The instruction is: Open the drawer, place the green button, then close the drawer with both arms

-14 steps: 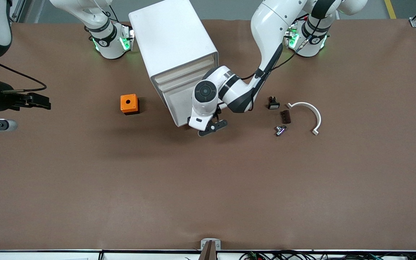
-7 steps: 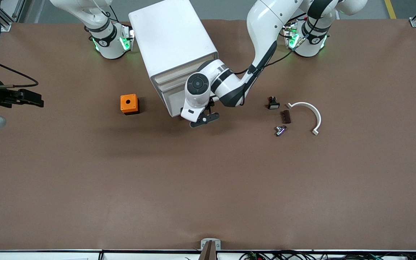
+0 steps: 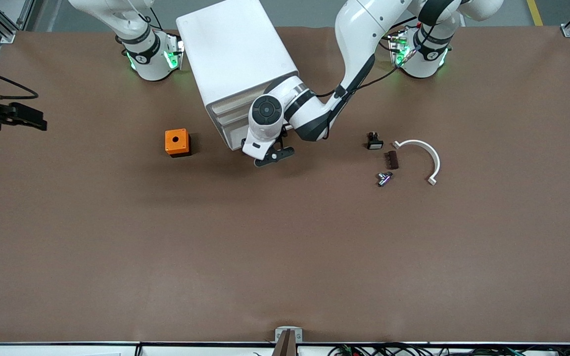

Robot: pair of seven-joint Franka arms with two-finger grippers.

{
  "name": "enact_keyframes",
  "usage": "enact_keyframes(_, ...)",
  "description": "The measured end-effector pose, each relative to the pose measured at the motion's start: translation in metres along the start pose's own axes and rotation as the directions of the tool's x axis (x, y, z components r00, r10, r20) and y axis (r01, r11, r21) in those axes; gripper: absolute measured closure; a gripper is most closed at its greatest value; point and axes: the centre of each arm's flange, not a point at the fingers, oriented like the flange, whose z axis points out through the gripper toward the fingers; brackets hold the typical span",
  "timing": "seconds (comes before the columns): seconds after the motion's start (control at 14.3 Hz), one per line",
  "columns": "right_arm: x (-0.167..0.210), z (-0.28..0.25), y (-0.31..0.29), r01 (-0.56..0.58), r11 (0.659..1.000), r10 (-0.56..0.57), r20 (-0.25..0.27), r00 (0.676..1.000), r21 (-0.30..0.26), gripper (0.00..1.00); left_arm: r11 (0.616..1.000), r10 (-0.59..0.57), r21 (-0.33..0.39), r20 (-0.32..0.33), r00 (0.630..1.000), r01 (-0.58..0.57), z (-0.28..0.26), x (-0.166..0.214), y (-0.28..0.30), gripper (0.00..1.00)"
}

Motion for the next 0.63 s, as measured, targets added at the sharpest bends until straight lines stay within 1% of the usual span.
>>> enact_keyframes(0.14, -0.004, -0.004, 0.016, -0.027, 1.000, 0.027, -0.008, 1.000, 0.006, 0.00, 1.000, -0.016, -0.006, 0.040, 0.999, 0.016, 0.004, -0.008, 0.000, 0.00)
enact_keyframes(0.28, -0.010, -0.010, 0.017, -0.029, 1.000, 0.029, -0.021, 0.999, 0.007, 0.00, 1.000, -0.028, -0.009, 0.084, 0.996, 0.029, 0.009, -0.018, 0.001, 0.00)
enact_keyframes(0.63, -0.021, -0.023, 0.008, -0.010, 1.000, 0.011, -0.051, 0.999, 0.018, 0.00, 0.999, -0.026, 0.024, 0.117, 0.993, 0.024, 0.028, -0.033, -0.006, 0.00)
